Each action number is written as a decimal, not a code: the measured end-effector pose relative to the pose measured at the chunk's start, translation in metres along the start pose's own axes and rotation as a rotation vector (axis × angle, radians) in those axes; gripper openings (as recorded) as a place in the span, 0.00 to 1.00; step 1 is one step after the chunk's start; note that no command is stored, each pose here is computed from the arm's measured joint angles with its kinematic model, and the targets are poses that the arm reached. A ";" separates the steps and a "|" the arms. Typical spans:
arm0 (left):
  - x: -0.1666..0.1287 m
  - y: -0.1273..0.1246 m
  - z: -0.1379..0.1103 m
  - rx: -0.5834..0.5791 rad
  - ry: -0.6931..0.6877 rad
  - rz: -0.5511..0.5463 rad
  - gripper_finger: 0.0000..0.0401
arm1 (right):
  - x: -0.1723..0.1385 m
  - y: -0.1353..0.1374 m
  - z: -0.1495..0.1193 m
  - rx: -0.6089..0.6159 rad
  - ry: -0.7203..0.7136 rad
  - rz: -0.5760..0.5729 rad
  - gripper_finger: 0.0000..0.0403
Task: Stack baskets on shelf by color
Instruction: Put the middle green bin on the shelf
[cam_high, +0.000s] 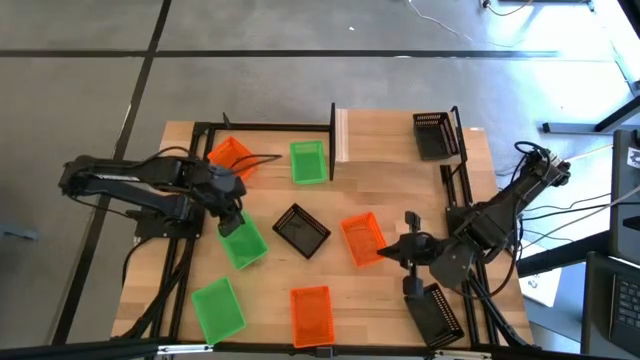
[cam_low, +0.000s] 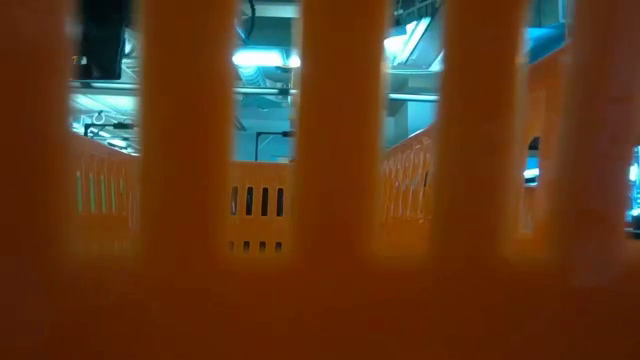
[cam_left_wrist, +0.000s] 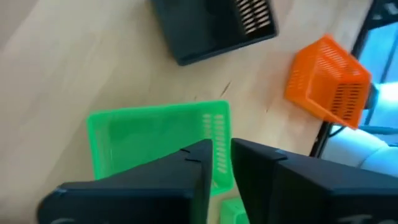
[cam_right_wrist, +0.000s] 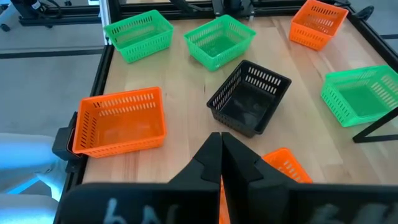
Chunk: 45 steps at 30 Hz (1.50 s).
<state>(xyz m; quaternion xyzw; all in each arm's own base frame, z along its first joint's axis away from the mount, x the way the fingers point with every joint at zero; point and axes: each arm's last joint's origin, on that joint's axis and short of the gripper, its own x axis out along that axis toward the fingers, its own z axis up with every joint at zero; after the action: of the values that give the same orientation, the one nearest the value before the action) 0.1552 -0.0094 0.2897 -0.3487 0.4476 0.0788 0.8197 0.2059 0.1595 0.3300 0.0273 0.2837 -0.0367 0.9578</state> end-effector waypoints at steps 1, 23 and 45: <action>0.003 0.000 0.001 -0.021 0.010 0.005 0.16 | 0.000 0.000 0.000 0.000 0.000 0.000 0.00; 0.104 -0.060 -0.040 0.041 0.109 0.219 0.20 | -0.017 0.008 0.019 -0.120 0.013 0.185 0.00; 0.133 -0.065 -0.057 0.126 0.145 0.297 0.20 | -0.017 0.008 0.021 -0.086 0.007 0.188 0.00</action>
<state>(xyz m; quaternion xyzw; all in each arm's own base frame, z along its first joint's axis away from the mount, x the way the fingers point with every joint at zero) 0.2233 -0.1187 0.1971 -0.2314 0.5561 0.1456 0.7848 0.2037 0.1670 0.3566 0.0127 0.2844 0.0658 0.9564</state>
